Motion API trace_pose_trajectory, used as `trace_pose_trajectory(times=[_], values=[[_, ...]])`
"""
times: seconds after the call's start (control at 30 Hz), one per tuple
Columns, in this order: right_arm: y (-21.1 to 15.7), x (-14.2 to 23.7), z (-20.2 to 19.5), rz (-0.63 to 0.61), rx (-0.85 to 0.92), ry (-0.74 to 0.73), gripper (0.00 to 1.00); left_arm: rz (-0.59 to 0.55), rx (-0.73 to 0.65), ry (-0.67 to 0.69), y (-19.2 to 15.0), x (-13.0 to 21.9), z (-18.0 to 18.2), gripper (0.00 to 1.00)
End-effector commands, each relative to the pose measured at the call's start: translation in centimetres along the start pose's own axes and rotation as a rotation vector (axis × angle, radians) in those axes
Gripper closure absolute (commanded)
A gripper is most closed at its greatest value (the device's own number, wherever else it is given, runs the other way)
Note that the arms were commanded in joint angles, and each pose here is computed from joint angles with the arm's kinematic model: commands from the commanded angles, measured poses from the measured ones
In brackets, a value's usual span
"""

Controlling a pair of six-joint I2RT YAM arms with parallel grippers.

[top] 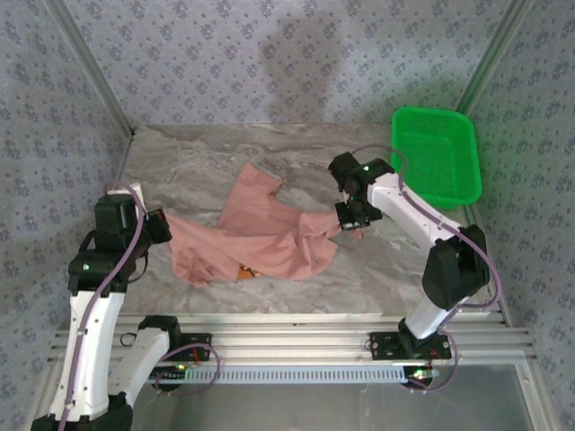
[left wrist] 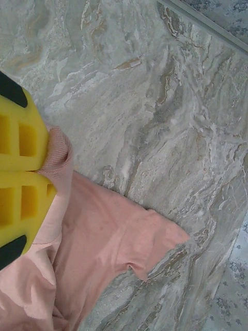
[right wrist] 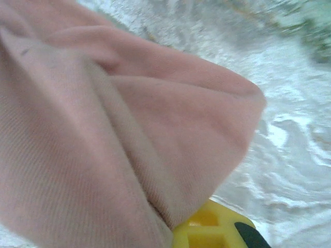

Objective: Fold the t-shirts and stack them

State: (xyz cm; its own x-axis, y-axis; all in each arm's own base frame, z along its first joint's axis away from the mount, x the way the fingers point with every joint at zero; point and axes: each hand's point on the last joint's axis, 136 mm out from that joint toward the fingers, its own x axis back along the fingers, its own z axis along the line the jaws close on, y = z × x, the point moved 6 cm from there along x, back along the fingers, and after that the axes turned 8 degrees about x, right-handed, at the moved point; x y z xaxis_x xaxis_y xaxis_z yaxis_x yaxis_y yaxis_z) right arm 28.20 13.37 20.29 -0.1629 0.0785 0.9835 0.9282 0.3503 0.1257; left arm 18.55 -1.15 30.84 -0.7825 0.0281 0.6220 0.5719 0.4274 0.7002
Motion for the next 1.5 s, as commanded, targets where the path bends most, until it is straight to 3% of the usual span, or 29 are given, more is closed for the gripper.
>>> trace_pose_trajectory(times=[0.0, 0.17, 0.4, 0.47, 0.57, 0.63, 0.77, 0.93, 1.1, 1.23, 1.47], values=[[-0.5, 0.9, -1.8, 0.070, 0.074, -0.120, 0.94, -0.036, -0.016, -0.007, 1.1, 0.7, -0.3, 1.00], [2.5, 0.6, -2.2, 0.041, 0.131, -0.195, 0.94, -0.031, -0.024, -0.011, 1.3, 0.4, -0.5, 1.00], [8.3, -2.0, -0.7, -0.026, 0.213, -0.185, 0.89, -0.009, -0.027, -0.010, 1.1, 0.0, -0.5, 1.00], [10.4, -2.8, -0.1, -0.064, 0.211, -0.144, 0.83, 0.004, -0.028, -0.010, 0.9, -0.3, -0.5, 1.00], [13.1, -3.3, 0.5, -0.129, 0.142, -0.032, 0.53, 0.020, -0.024, -0.018, 0.7, -0.7, -0.5, 1.00], [13.9, -2.0, 0.4, -0.174, 0.057, 0.072, 0.45, 0.032, -0.022, -0.018, 0.6, -1.1, -0.5, 1.00], [11.1, 2.0, -1.1, -0.246, -0.060, 0.222, 0.34, 0.043, -0.011, -0.022, 0.4, -1.5, -0.6, 1.00], [2.9, 4.6, -2.8, -0.287, -0.239, 0.433, 0.26, 0.061, 0.013, -0.047, 0.0, -2.1, -0.7, 1.00], [-3.2, -1.7, -1.2, -0.119, -0.315, 0.600, 0.30, 0.069, 0.027, -0.064, -0.2, -2.8, -0.9, 1.00], [-3.9, -6.2, 0.2, -0.109, -0.353, 0.683, 0.37, 0.076, 0.026, -0.074, 0.0, -3.2, -1.1, 1.00], [-2.6, -10.3, 1.8, -0.074, -0.304, 0.692, 0.45, 0.077, 0.022, -0.066, 0.0, -2.9, -1.0, 1.00]])
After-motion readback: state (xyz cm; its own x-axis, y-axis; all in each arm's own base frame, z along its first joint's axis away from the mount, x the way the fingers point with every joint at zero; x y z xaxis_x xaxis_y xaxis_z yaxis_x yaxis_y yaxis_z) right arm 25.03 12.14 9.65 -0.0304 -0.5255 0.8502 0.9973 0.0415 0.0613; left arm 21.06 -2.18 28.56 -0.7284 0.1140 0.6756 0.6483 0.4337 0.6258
